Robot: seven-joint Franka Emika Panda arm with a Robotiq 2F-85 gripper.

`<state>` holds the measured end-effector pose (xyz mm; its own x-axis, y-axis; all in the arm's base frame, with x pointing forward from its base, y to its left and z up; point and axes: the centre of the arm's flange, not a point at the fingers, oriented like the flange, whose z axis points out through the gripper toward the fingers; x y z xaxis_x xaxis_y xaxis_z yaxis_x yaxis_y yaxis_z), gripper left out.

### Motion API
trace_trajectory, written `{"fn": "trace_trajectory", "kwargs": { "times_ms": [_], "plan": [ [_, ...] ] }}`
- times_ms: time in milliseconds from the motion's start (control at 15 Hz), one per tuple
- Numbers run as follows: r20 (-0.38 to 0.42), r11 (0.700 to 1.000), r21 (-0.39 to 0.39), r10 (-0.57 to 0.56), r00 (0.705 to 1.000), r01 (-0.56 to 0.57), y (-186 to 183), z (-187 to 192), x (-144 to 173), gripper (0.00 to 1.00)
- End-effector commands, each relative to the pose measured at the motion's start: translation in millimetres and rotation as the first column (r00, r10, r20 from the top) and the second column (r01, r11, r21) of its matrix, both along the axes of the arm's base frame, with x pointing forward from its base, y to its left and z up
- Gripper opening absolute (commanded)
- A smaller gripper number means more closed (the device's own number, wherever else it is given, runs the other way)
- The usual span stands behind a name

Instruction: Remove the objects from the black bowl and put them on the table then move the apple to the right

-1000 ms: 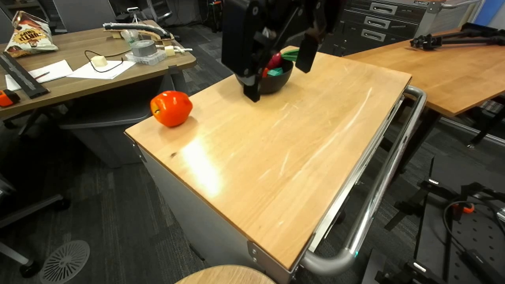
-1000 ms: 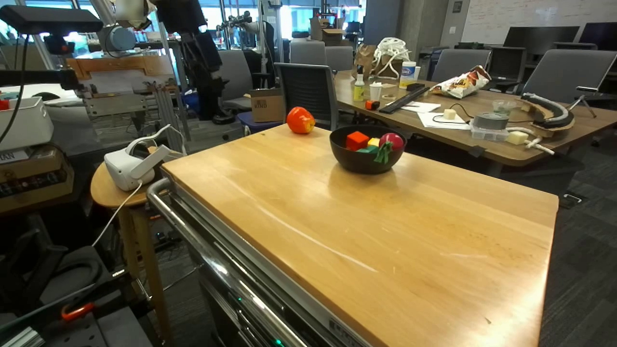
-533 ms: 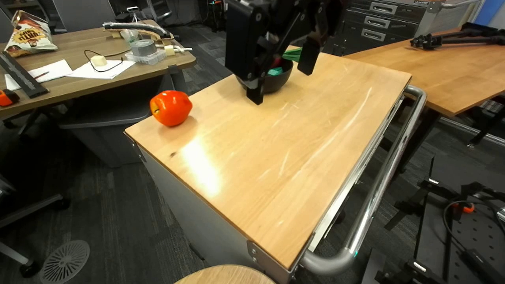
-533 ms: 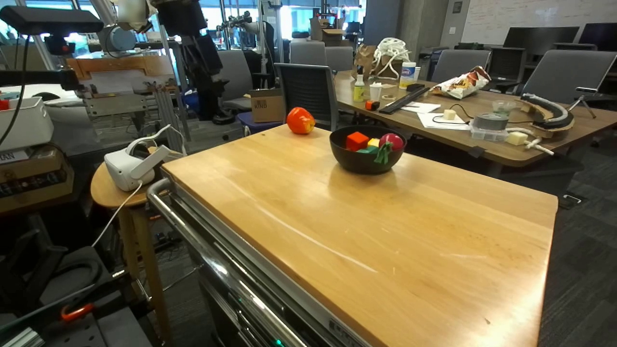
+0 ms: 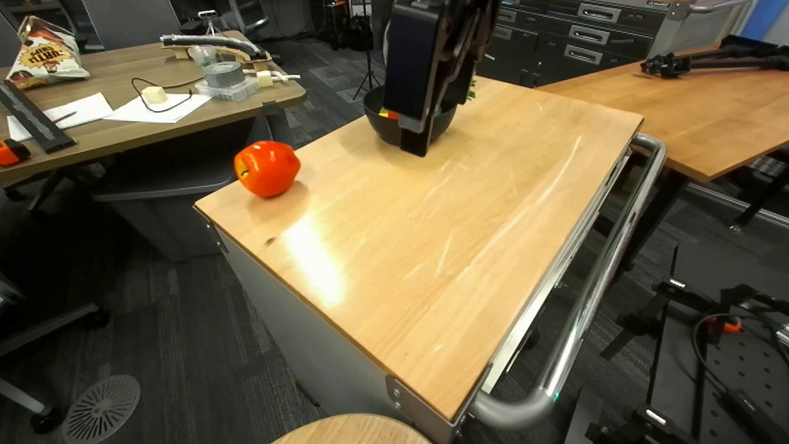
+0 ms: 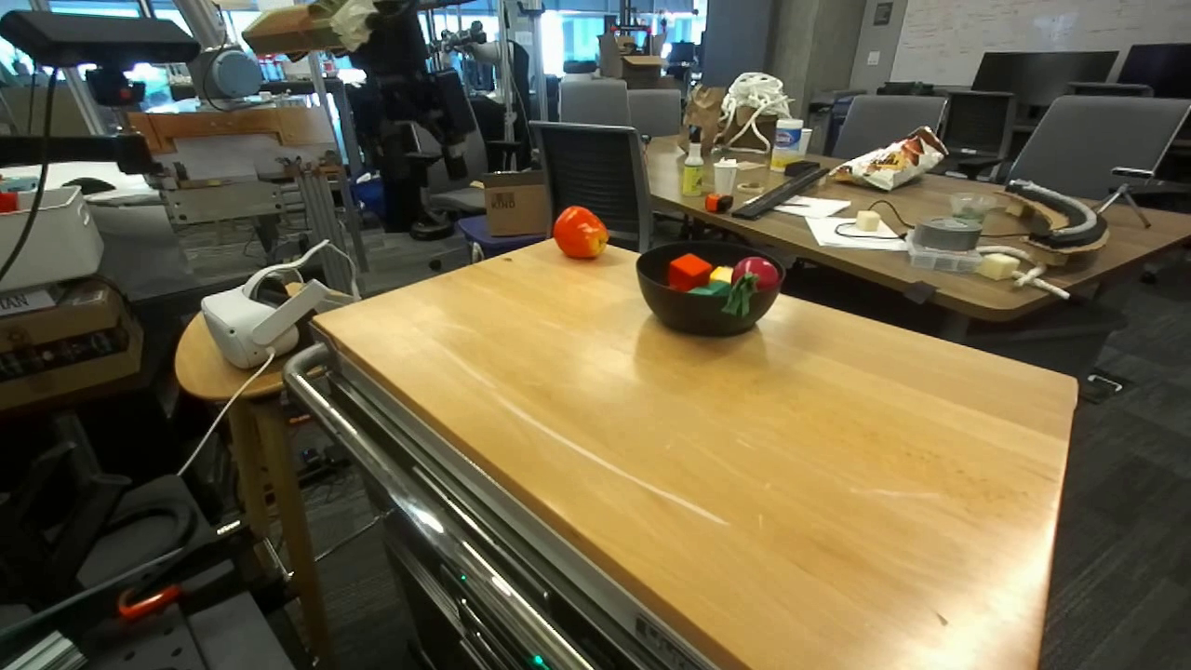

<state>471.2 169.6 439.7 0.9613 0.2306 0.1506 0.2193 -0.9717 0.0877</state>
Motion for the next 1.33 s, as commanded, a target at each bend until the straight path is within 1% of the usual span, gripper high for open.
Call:
{"fn": "trace_trajectory", "kwargs": {
  "times_ms": [0,67,200,400,467,600,733,800,933,1133,1267],
  "plan": [
    [-0.009,0.999,0.018,0.036,0.999,-0.035,-11.3,1.3,5.6,1.0],
    [-0.014,0.997,0.036,0.061,0.998,-0.061,-21.1,2.8,11.1,1.0],
    [-0.017,0.996,0.043,0.08,0.997,-0.08,-29.6,3.1,17.1,1.0],
    [-0.019,0.995,0.043,0.096,0.995,-0.095,-23.3,1.8,16.0,1.0],
    [-0.002,0.991,0.073,0.112,0.994,-0.112,-17.8,3.7,21.9,1.0],
    [0.024,0.99,0.073,0.119,0.993,-0.12,-24.1,4.0,33.2,1.0],
    [0.021,0.994,0.043,0.101,0.995,-0.102,-52.7,7.4,51.7,1.0],
    [0.016,0.996,0.041,0.076,0.997,-0.077,-72.1,9.7,61.5,1.0],
    [-0.003,0.997,0.066,0.03,1.0,-0.03,-117.3,13.7,81.3,1.0],
    [-0.009,0.998,0.056,-0.039,0.999,0.039,-176.4,10.6,107.6,1.0],
    [-0.007,0.994,0.051,-0.097,0.995,0.097,-205.9,5.7,119.3,1.0]
  ]
}}
